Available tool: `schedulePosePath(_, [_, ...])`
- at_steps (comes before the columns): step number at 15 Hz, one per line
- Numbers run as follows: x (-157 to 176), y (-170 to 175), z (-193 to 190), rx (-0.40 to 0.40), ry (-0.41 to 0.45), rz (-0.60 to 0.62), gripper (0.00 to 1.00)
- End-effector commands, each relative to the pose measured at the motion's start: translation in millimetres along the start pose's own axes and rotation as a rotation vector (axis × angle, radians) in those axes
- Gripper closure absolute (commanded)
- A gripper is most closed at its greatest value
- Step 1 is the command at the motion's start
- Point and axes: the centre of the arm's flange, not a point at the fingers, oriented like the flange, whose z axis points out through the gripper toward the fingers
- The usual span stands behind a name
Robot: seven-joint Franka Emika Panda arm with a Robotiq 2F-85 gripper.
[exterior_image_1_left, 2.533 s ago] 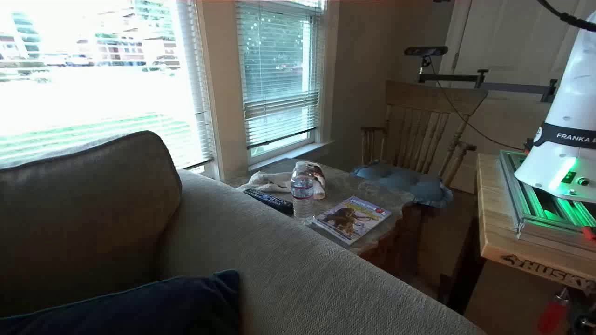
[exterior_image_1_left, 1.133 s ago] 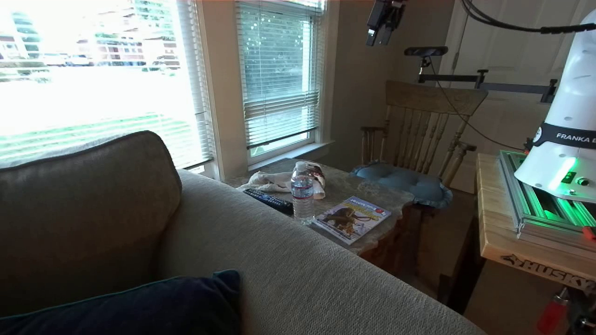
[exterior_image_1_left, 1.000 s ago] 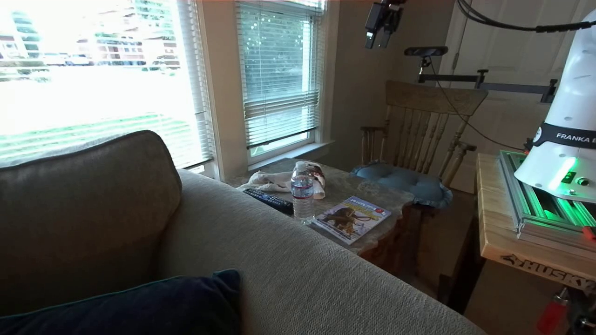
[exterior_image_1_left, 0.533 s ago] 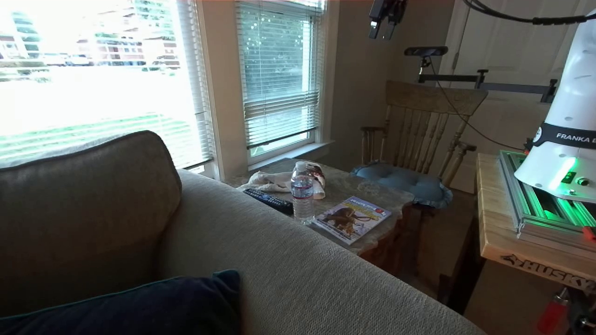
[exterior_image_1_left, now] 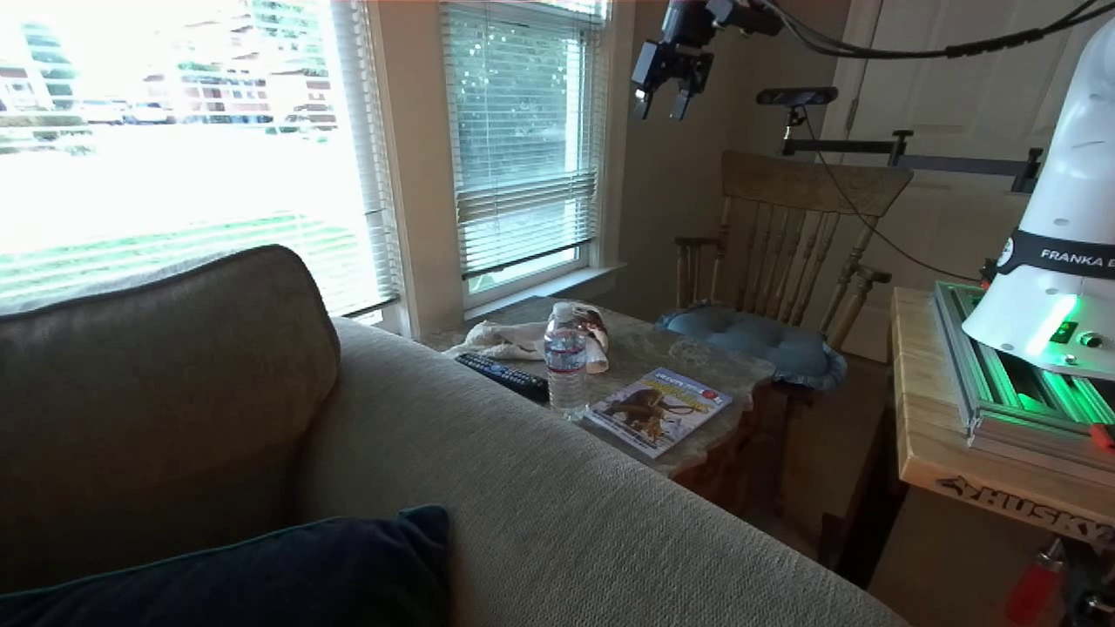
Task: Use the tea towel to wipe the table
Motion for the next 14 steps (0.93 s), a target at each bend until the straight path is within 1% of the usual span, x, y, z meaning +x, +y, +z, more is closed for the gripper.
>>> schedulePosePath(1, [41.5, -15.2, 42.3, 0.025, 0.003, 0.041, 0.00])
schedulePosePath(4, [67.8, -18.9, 78.4, 0.020, 0.017, 0.070, 0.00])
schedulePosePath(5, [76.8, -21.1, 92.1, 0.002, 0.025, 0.097, 0.00])
schedulePosePath(6, [83.8, -23.2, 102.4, -0.034, 0.065, 0.139, 0.00])
schedulePosePath(7, [58.1, -4.6, 77.4, 0.003, 0.024, 0.082, 0.00])
schedulePosePath(8, [65.3, -4.8, 88.1, -0.011, 0.039, 0.105, 0.00])
schedulePosePath(10, [72.3, -6.7, 101.3, -0.018, 0.041, 0.121, 0.00])
schedulePosePath(14, [76.1, -10.1, 100.4, -0.014, 0.048, 0.126, 0.00])
